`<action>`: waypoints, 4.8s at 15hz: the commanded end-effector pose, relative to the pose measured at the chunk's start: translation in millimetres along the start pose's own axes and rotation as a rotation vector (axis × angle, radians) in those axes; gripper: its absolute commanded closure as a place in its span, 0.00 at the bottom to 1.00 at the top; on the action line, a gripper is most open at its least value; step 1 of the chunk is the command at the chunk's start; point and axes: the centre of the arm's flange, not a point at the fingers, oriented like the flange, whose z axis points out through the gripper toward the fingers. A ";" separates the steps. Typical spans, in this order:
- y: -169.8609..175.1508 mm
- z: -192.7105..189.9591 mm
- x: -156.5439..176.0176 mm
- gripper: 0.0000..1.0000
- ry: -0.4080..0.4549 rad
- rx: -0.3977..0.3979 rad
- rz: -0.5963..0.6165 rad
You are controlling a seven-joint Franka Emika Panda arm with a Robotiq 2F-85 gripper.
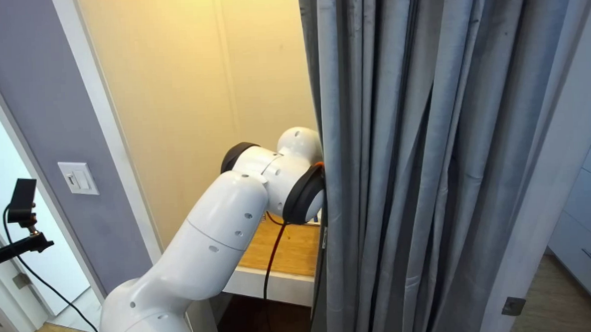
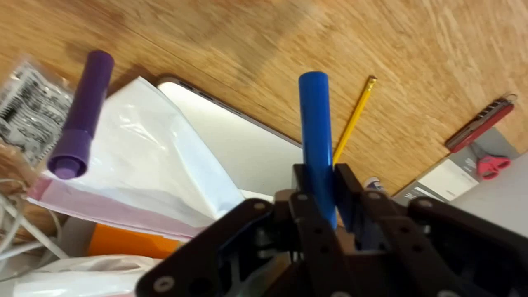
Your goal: Move the purple and blue marker to the right and place them in an upright position
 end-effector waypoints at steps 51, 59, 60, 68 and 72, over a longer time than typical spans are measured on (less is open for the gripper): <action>-12.9 18.0 -123.8 0.81 0.574 -0.570 0.550; -4.4 46.1 -125.0 0.95 0.598 -0.571 0.538; -2.3 49.4 -125.9 0.94 0.606 -0.579 0.537; 18.4 71.0 -126.6 0.94 0.664 -0.616 0.468; 22.6 84.0 -128.0 0.94 0.658 -0.624 0.445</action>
